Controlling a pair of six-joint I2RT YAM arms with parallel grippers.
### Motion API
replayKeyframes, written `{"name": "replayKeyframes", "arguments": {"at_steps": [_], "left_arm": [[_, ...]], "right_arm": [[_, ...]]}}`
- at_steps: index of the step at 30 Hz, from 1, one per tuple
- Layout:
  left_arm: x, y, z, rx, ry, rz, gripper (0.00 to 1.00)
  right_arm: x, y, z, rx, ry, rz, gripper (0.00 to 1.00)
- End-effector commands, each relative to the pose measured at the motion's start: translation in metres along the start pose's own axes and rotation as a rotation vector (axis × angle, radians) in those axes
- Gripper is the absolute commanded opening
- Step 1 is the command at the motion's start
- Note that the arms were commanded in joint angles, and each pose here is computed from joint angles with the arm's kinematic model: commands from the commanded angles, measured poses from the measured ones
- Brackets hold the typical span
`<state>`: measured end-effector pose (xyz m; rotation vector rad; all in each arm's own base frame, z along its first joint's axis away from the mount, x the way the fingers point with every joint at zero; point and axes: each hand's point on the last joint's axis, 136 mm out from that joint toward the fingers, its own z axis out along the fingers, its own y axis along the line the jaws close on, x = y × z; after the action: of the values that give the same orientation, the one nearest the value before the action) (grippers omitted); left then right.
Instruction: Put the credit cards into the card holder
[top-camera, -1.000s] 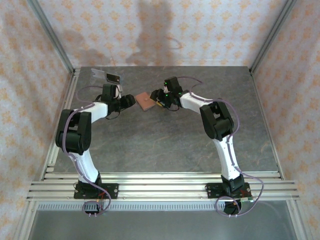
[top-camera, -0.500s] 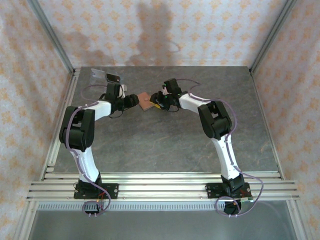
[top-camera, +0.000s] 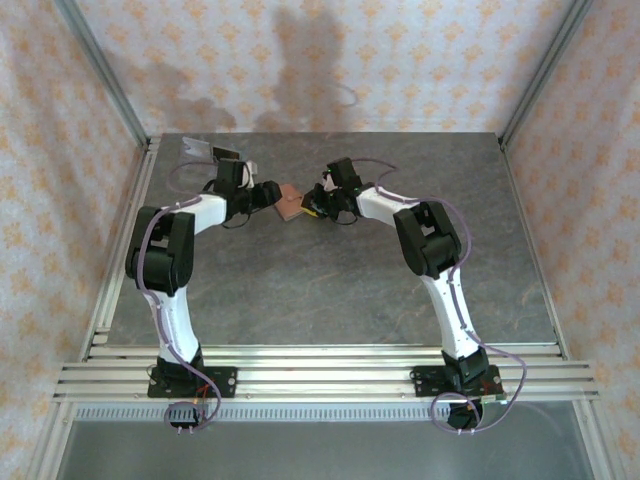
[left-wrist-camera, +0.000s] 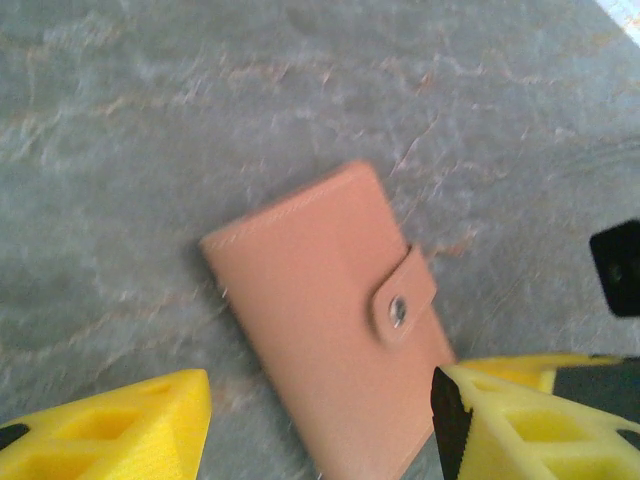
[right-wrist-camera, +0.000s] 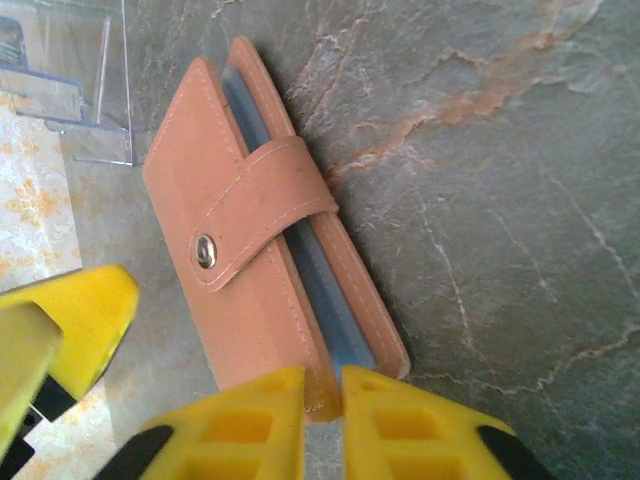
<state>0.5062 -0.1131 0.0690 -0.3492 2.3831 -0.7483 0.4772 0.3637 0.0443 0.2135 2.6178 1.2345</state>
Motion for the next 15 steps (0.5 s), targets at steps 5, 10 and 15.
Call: {"name": "replayKeyframes", "arguments": {"at_steps": [5, 10, 15], "left_arm": [[-0.011, 0.004, 0.026, -0.033, 0.053, -0.023, 0.62], [-0.010, 0.015, 0.025, -0.093, 0.047, -0.010, 0.62], [-0.010, 0.014, 0.025, -0.125, 0.082, 0.014, 0.63]], "right_arm": [[0.006, 0.011, -0.007, -0.044, 0.003, -0.014, 0.05], [0.017, 0.013, -0.026, -0.064, -0.033, 0.009, 0.02], [0.035, 0.004, -0.047, -0.031, -0.053, 0.030, 0.01]]}}
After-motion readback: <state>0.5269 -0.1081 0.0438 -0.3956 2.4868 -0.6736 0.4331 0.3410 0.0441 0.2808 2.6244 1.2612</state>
